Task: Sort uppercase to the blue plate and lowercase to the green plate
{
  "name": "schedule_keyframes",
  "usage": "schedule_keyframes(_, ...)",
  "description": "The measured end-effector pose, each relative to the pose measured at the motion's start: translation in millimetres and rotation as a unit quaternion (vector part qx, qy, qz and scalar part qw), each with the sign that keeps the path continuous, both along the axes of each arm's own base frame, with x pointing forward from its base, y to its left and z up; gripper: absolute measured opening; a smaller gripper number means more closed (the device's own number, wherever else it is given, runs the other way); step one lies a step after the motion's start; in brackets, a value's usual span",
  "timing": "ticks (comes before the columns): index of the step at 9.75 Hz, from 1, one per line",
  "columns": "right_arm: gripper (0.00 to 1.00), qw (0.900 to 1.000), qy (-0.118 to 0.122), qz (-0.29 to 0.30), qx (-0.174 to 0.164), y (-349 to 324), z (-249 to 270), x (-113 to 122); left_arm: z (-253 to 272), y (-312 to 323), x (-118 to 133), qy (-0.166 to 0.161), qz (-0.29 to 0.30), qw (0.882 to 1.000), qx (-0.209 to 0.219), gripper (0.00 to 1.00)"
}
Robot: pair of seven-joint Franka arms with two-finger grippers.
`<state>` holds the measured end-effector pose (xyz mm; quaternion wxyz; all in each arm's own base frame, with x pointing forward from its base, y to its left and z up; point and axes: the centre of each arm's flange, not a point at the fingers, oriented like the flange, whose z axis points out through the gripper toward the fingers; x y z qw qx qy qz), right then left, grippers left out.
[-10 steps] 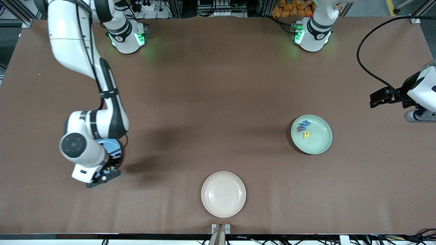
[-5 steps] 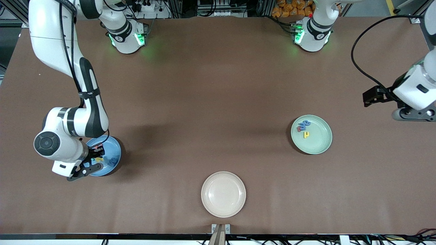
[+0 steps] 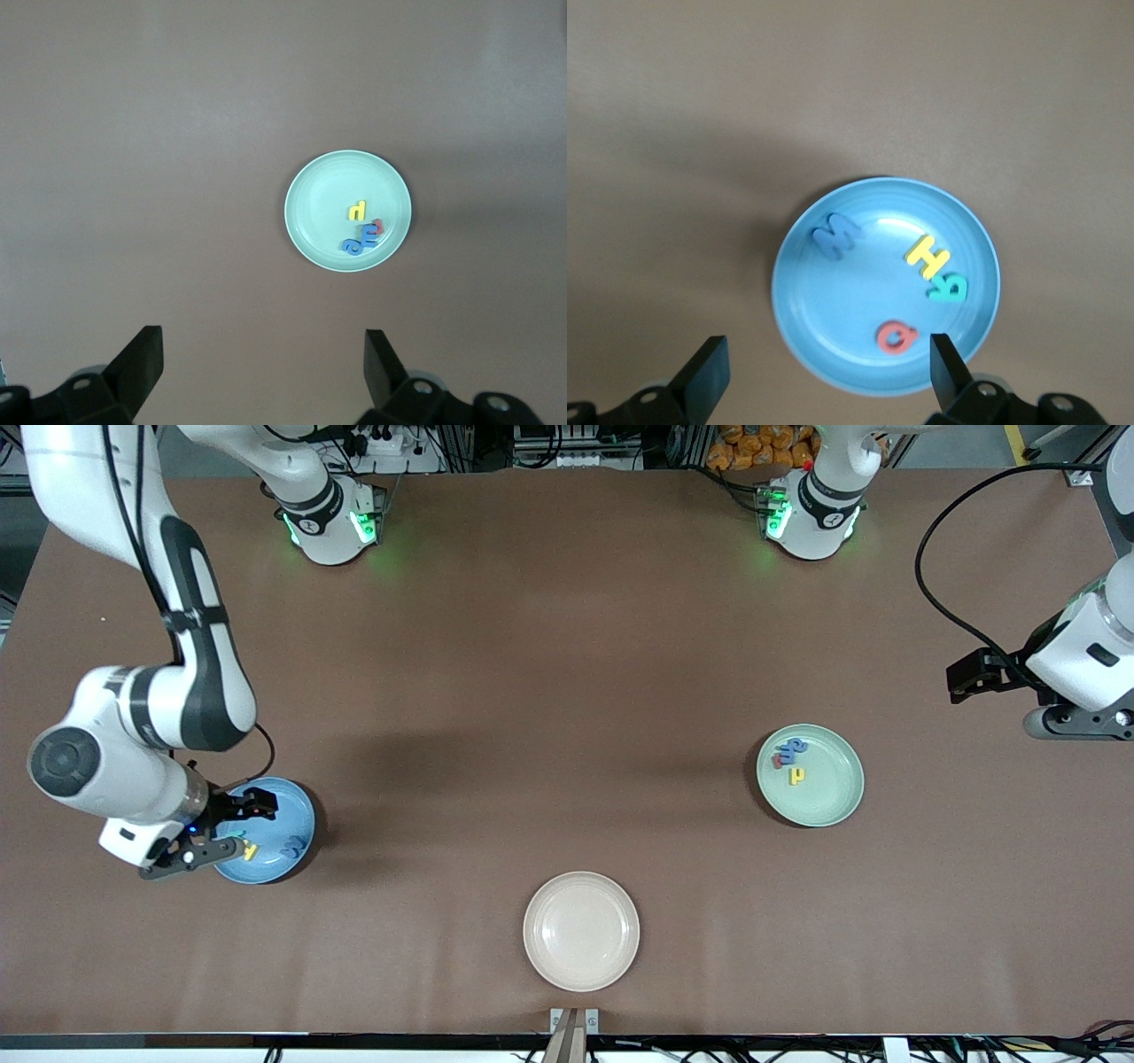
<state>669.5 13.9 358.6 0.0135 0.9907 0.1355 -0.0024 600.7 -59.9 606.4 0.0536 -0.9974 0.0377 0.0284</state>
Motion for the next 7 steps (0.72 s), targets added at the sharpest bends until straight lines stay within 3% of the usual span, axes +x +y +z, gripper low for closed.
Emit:
schedule_keyframes(2,1.00,0.999,-0.016,-0.026,0.027,-1,46,-26,0,6,1,0.001,0.005,1.000,0.000,1.00)
schedule_keyframes(7,1.00,0.997,-0.050,-0.055,0.032,-1,158,-89,-1,27,2,0.002,0.020,1.000,-0.003,1.00)
